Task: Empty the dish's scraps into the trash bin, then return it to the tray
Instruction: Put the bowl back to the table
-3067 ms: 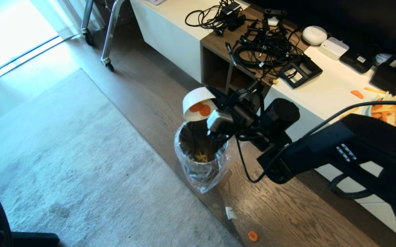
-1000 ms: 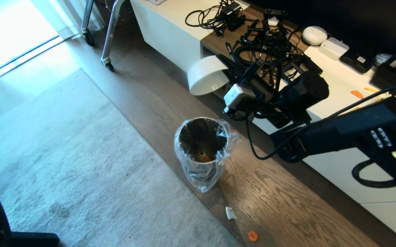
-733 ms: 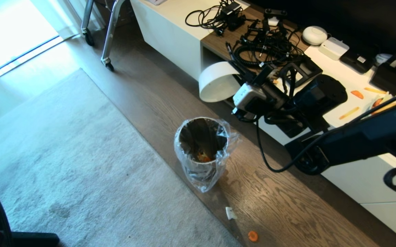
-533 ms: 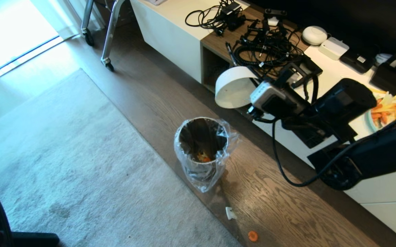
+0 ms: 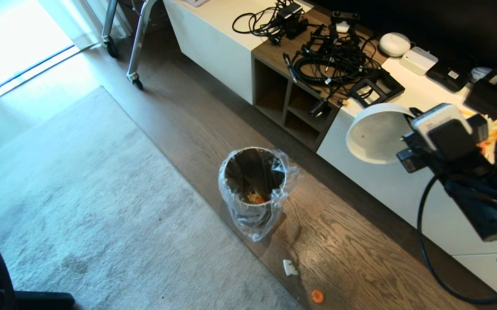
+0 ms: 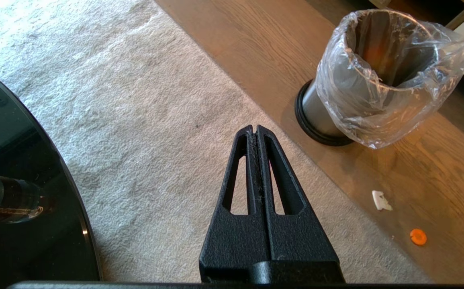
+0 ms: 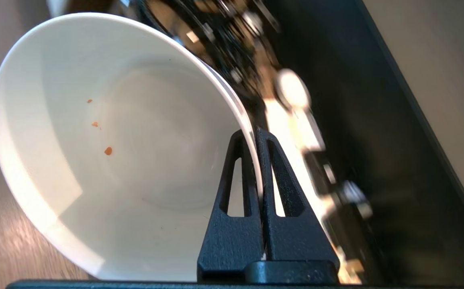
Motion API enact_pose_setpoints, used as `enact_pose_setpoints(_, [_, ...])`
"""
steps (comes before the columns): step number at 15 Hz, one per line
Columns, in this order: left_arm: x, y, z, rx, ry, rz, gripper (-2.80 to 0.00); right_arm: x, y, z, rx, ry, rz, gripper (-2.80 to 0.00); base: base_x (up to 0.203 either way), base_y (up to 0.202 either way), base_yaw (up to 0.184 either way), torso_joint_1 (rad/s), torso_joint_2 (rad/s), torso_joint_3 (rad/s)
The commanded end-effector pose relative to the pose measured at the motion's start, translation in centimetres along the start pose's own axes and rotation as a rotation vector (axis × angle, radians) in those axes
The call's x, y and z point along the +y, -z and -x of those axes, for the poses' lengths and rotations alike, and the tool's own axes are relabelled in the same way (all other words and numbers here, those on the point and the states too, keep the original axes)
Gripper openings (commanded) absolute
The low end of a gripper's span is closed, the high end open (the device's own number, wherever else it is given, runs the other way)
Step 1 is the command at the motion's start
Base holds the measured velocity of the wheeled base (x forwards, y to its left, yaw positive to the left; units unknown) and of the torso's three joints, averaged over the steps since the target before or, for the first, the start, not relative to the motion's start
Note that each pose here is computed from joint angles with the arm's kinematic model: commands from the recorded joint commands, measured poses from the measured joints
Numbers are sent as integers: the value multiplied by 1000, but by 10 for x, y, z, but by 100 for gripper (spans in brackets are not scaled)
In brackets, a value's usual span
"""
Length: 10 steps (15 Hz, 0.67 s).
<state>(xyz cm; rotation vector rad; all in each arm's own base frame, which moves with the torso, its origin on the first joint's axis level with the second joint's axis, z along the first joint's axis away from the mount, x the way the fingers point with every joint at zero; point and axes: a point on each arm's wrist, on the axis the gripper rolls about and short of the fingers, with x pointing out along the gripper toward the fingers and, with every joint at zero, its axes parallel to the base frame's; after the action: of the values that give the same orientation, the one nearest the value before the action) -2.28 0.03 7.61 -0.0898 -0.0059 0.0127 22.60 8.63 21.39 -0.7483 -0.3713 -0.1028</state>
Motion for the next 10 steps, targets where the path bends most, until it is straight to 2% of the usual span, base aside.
enact_pose_setpoints(1, [0,0,0,-1,-1,1,-280,-38,13,31,78,101,-13,-280,0,0,0,0,0,0])
enact_pose_setpoints(3, [0,0,0,-1,-1,1,-280,-57,29,51,166,164,-30,-280,0,0,0,0,0,0])
enact_pose_setpoints(6, [0,0,0,-1,-1,1,-280,-66,41,81,244,196,-69,-280,0,0,0,0,0,0])
enact_pose_setpoints(10, [0,0,0,-1,-1,1,-280,-71,44,114,268,218,-133,-280,0,0,0,0,0,0])
